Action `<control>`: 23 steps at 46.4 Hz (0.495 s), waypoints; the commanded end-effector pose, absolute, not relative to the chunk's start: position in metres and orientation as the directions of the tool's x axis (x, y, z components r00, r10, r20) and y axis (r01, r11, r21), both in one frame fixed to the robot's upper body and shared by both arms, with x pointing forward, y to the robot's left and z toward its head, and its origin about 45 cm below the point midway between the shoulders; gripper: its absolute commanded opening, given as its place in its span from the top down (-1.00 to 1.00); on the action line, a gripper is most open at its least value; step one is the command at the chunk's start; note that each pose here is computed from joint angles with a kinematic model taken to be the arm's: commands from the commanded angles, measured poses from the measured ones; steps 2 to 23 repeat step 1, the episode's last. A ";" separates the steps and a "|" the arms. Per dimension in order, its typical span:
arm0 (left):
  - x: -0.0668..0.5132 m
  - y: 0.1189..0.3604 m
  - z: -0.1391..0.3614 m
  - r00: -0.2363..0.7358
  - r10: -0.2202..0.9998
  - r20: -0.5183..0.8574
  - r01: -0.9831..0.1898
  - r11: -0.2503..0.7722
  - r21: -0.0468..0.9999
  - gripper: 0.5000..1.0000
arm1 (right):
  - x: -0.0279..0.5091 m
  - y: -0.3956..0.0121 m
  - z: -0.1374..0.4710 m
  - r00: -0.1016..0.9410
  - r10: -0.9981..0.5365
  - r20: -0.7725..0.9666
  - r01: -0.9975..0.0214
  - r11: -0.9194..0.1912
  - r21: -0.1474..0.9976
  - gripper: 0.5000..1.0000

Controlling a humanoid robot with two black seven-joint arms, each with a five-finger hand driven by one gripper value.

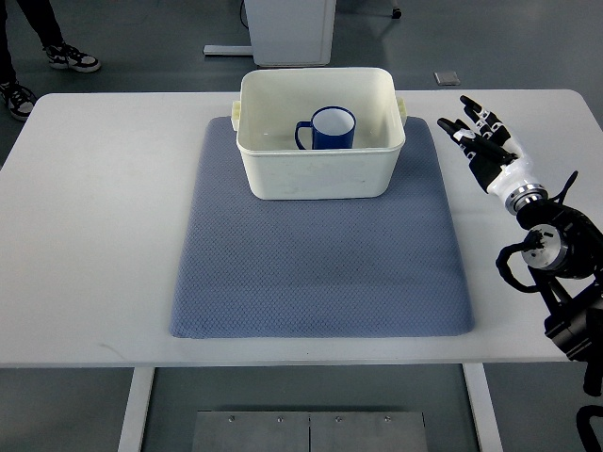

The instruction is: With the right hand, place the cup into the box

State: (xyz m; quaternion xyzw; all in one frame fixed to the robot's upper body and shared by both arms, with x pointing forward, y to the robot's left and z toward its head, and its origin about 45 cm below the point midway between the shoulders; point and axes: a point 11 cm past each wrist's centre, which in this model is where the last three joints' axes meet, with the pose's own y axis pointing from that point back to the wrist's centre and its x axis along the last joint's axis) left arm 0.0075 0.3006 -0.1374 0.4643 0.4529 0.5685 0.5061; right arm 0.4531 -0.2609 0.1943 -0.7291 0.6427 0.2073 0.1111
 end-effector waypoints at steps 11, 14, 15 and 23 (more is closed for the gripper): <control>0.008 0.301 -0.137 -0.057 0.996 0.070 -0.155 -0.078 0.985 -1.00 | 0.452 -0.257 0.192 0.087 -0.886 -0.455 -0.983 -0.152 0.107 -1.00; 0.008 0.301 -0.137 -0.057 0.996 0.070 -0.155 -0.078 0.985 -1.00 | 0.452 -0.257 0.192 0.087 -0.886 -0.455 -0.983 -0.152 0.107 -1.00; 0.008 0.301 -0.137 -0.057 0.996 0.070 -0.155 -0.078 0.985 -1.00 | 0.452 -0.257 0.192 0.087 -0.886 -0.455 -0.983 -0.152 0.107 -1.00; 0.008 0.301 -0.137 -0.057 0.996 0.070 -0.155 -0.078 0.985 -1.00 | 0.452 -0.257 0.192 0.087 -0.886 -0.455 -0.983 -0.152 0.107 -1.00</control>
